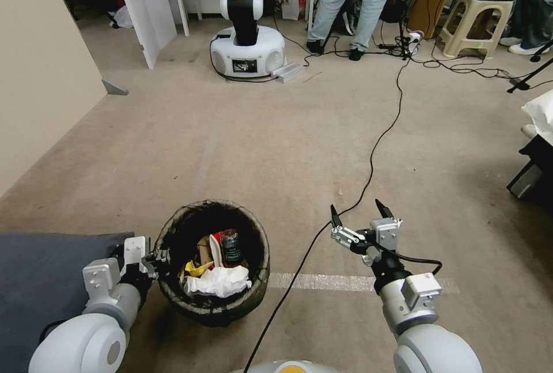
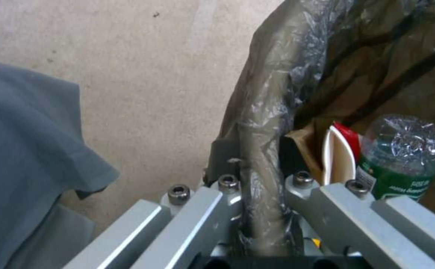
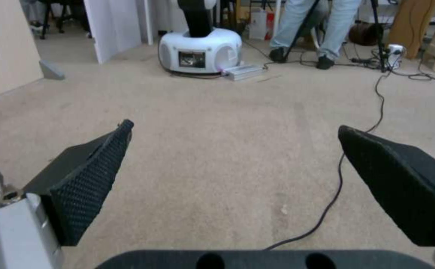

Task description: Pick up the trash bin, then pick up the garbage from the floor and place it into the trash bin.

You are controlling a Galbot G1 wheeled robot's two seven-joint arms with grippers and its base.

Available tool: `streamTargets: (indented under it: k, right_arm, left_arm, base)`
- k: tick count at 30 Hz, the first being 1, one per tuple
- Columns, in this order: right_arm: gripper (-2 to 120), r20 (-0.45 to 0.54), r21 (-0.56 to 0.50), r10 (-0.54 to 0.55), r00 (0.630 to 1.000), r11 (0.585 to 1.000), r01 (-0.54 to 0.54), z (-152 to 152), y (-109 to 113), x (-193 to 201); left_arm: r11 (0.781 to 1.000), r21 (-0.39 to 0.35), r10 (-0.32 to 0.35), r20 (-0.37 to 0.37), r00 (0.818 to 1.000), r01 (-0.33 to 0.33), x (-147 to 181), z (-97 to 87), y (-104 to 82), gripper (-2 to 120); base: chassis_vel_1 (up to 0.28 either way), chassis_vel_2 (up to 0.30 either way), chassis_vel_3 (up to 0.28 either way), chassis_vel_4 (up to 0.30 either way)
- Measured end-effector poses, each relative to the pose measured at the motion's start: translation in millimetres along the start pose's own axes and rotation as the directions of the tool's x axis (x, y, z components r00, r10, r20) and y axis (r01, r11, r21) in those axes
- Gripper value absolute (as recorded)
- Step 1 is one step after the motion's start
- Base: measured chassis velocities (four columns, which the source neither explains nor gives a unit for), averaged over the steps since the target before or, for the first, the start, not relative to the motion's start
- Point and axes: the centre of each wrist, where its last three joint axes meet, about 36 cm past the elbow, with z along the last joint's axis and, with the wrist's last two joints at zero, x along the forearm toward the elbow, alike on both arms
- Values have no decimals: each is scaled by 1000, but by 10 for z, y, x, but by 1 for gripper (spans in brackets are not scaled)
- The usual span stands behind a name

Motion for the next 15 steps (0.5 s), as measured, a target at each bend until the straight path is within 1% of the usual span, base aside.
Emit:
streamTargets:
  k: [7, 15]
  right_arm:
    - [100, -10, -2, -6, 1000, 1000, 6, 31, 10, -7]
    - [100, -11, -3, -6, 1000, 1000, 6, 33, 8, -14]
  left_arm:
    - [1000, 16, -10, -36, 999, 10, -162, 100, -35, 1]
    - [1000, 19, -11, -46, 999, 11, -212, 126, -51, 1]
  base:
    - [0, 0, 0, 0]
    - [0, 0, 0, 0]
